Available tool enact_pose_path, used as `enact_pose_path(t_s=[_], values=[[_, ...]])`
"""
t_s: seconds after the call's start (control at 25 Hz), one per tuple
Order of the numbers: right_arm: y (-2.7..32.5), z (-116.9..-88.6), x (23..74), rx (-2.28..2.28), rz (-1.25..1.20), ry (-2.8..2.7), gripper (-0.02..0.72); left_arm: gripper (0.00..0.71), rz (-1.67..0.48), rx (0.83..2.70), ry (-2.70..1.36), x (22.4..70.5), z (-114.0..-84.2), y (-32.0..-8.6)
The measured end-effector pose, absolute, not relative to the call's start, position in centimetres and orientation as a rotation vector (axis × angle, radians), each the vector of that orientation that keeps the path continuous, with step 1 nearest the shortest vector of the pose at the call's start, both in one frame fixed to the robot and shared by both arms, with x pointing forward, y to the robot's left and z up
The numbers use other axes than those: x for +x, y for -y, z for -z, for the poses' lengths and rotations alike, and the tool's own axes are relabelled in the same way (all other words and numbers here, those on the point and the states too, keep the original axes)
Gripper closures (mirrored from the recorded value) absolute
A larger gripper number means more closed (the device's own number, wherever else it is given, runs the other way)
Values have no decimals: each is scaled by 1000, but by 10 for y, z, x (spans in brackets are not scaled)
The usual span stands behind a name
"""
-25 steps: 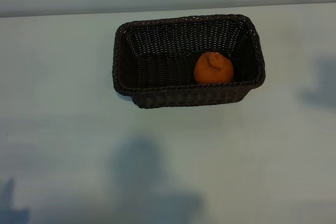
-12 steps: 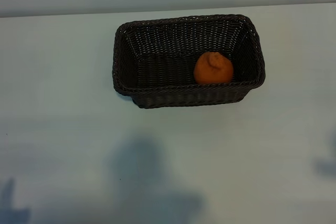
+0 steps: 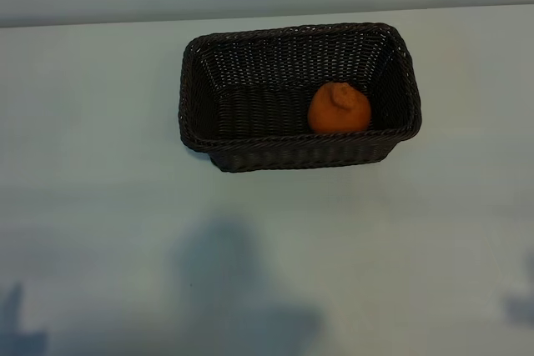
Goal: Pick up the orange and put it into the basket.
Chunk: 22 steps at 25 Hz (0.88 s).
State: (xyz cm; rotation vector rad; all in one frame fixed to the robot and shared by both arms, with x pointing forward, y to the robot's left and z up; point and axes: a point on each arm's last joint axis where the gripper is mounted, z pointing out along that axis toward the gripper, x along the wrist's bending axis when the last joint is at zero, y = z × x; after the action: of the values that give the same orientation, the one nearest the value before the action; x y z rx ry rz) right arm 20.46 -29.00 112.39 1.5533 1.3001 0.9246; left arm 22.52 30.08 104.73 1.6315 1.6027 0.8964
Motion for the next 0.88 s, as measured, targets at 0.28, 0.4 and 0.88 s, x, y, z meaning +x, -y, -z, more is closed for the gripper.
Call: enact_pose_path(t_s=[0.28, 0.4, 0.88], values=[[291, -1095, 204, 1569, -905, -1309, 174, 118, -896, 1631, -1603, 225, -1047, -301], [291, -1088, 207, 1598, -883, -1333, 174, 118, -896, 1631, -1603, 225, -1047, -301], [295, -1058, 223, 1731, -831, -1371, 174, 118, -896, 1631, -1603, 225, -1047, -301]])
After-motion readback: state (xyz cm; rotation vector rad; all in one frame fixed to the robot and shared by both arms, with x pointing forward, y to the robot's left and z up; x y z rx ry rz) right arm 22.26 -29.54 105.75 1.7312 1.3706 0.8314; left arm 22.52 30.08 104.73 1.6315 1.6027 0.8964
